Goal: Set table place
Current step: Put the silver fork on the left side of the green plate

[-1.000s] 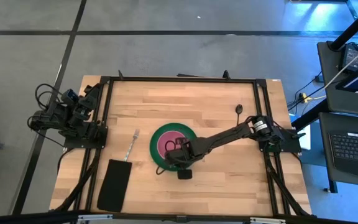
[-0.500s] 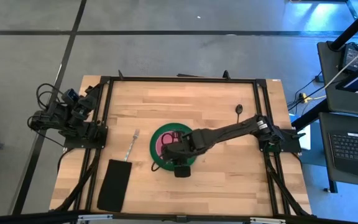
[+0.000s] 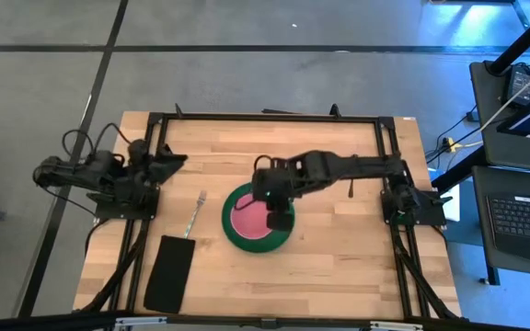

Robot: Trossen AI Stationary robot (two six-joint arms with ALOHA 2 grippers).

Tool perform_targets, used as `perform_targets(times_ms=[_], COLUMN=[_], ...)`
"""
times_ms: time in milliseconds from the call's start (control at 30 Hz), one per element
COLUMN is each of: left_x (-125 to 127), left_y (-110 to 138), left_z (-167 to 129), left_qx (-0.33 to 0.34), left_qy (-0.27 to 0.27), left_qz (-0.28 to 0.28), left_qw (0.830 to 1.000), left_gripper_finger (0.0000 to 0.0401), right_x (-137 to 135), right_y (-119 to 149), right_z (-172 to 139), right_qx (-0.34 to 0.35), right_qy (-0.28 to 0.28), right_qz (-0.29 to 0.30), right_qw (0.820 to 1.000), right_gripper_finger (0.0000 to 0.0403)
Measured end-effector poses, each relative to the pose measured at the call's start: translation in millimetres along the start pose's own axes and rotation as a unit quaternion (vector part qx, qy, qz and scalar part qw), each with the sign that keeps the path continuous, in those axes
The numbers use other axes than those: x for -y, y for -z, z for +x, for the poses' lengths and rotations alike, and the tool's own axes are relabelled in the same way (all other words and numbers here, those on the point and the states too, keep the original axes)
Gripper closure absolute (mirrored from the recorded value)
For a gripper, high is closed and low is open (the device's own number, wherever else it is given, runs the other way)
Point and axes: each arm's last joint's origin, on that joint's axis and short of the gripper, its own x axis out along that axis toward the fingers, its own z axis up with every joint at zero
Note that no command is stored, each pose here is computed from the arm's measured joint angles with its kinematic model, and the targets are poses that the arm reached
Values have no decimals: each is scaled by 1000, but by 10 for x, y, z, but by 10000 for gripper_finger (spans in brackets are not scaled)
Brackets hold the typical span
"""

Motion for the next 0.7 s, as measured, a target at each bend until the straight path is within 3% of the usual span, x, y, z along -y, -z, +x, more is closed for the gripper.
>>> perform_targets(times_ms=[167, 333, 467, 700], left_x=[184, 289, 280, 149], left_y=[-202, -285, -126, 467], left_z=[194, 380, 527, 732], left_qx=[-87, -177, -290, -432], left_qy=[-94, -226, -306, -410], left_qz=[11, -30, -58, -64], left_qw=[992, 958, 905, 801], left_gripper_finger=[255, 255, 255, 255], right_x=[168, 269, 317, 332], right_y=[4, 2, -7, -15], right_z=[-62, -49, -45, -41], right_qx=[1, -4, -1, 2], right_qy=[9, 15, 18, 18], right_qz=[18, 37, 57, 62], right_qw=[1000, 999, 998, 998], right_gripper_finger=[278, 278, 278, 278])
